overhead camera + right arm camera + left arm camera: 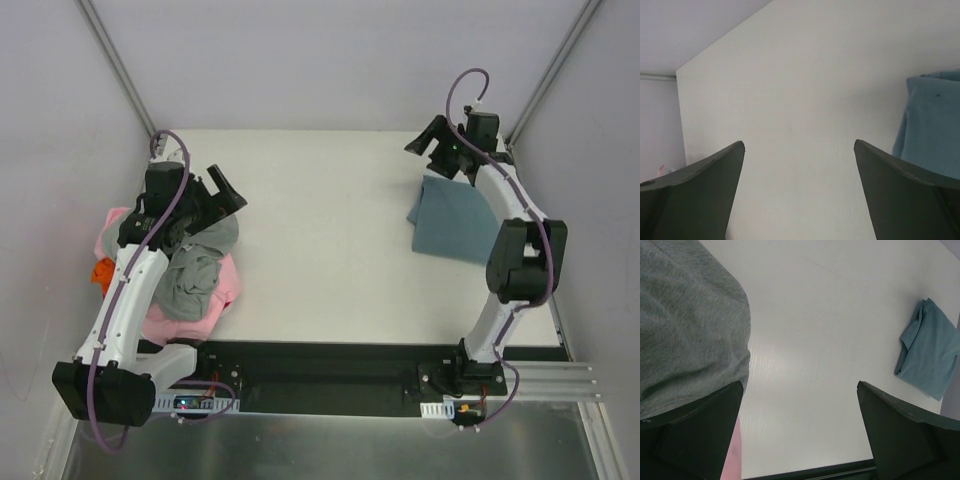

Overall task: Fold and stack the t-shirts
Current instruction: Put the neatly folded tshirt into the corner of the board with the right arm

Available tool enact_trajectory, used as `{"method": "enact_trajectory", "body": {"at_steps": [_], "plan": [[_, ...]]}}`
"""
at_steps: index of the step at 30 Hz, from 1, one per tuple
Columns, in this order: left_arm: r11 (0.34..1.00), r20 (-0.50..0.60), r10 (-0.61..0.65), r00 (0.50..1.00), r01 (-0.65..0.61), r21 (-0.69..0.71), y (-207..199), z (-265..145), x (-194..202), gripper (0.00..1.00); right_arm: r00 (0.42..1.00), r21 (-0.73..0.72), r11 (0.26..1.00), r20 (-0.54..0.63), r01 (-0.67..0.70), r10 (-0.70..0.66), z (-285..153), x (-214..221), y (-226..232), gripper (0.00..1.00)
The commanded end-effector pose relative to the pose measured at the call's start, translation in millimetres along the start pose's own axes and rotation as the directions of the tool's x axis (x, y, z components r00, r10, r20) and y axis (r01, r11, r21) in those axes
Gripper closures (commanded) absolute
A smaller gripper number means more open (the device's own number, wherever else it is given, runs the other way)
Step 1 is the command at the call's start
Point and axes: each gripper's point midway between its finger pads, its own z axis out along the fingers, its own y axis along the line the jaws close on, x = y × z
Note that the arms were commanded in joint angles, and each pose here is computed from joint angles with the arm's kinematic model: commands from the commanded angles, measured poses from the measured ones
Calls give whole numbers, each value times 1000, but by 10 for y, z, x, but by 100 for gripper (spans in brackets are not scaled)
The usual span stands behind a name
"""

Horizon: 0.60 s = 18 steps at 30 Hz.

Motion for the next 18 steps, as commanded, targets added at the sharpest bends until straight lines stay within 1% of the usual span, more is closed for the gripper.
{"method": "enact_trajectory", "body": {"at_steps": [1,3,4,5,6,9,11,15,16,18], "plan": [[999,23,16,1000,-16,33,-57,-100,-52,1,992,59,990,-17,129,-129,-502,355,373,4],[999,20,18,1000,-19,45,-80,-116,-44,1,990,158,980,-91,119,-106,-427,719,163,4],[999,21,19,1000,-20,47,-78,-122,-44,1,988,193,976,-130,104,-80,-392,855,81,4],[999,27,23,999,-24,48,-80,-140,-47,1,981,259,962,-190,83,-33,-348,1041,-77,4],[998,30,31,999,-32,48,-75,-150,-45,1,976,310,948,-218,78,-9,-333,1127,-190,4],[998,45,34,998,-36,55,-79,-202,-39,1,962,423,901,-271,99,22,-285,1292,-511,4],[998,52,35,998,-38,56,-68,-236,-20,1,958,469,874,-287,132,9,-262,1333,-670,4],[998,60,37,998,-40,54,-25,-272,37,1,938,519,831,-348,201,-10,-210,1371,-856,4],[998,57,38,998,-41,55,-9,-284,77,1,925,536,814,-381,225,-4,-180,1436,-960,4],[998,58,38,998,-41,51,16,-300,102,1,903,569,772,-429,283,-15,-257,1485,-1099,4]]}}
